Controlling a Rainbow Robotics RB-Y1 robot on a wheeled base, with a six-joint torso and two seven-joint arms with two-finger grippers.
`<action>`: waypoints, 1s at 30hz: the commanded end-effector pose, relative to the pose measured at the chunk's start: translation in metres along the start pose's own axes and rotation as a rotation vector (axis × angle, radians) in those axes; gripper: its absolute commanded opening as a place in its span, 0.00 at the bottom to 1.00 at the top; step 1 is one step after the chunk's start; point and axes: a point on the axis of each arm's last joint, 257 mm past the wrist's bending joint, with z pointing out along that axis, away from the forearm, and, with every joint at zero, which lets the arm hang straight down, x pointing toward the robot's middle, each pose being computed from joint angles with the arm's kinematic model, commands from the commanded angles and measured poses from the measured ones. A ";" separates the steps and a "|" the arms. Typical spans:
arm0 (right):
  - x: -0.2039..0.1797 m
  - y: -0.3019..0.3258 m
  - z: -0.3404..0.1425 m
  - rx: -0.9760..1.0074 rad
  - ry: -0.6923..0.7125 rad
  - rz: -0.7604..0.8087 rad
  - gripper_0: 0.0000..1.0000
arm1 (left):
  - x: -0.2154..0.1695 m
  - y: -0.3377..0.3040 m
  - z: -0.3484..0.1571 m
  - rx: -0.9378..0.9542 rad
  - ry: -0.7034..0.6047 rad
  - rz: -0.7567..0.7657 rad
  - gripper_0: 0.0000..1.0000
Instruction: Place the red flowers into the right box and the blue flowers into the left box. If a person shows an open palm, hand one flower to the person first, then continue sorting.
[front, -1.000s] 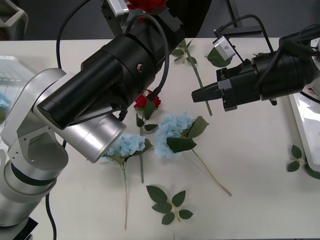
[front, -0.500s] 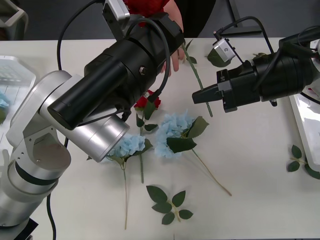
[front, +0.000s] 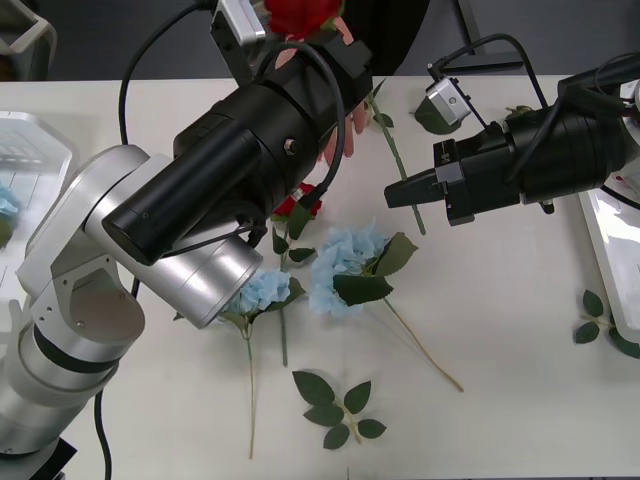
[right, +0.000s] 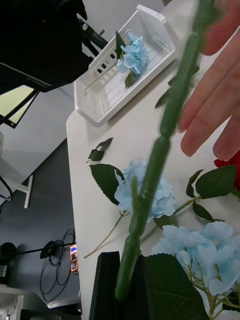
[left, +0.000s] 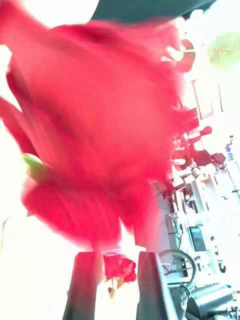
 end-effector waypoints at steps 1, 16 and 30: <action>-0.011 0.007 -0.002 -0.001 -0.014 -0.006 0.00 | 0.014 -0.013 -0.002 0.033 0.030 -0.066 1.00; -0.018 -0.004 -0.008 0.038 -0.041 0.000 0.00 | 0.020 -0.014 -0.002 0.034 0.051 -0.086 1.00; -0.101 -0.119 -0.110 0.410 -0.352 -0.002 0.00 | 0.019 -0.014 -0.002 0.036 0.048 -0.084 1.00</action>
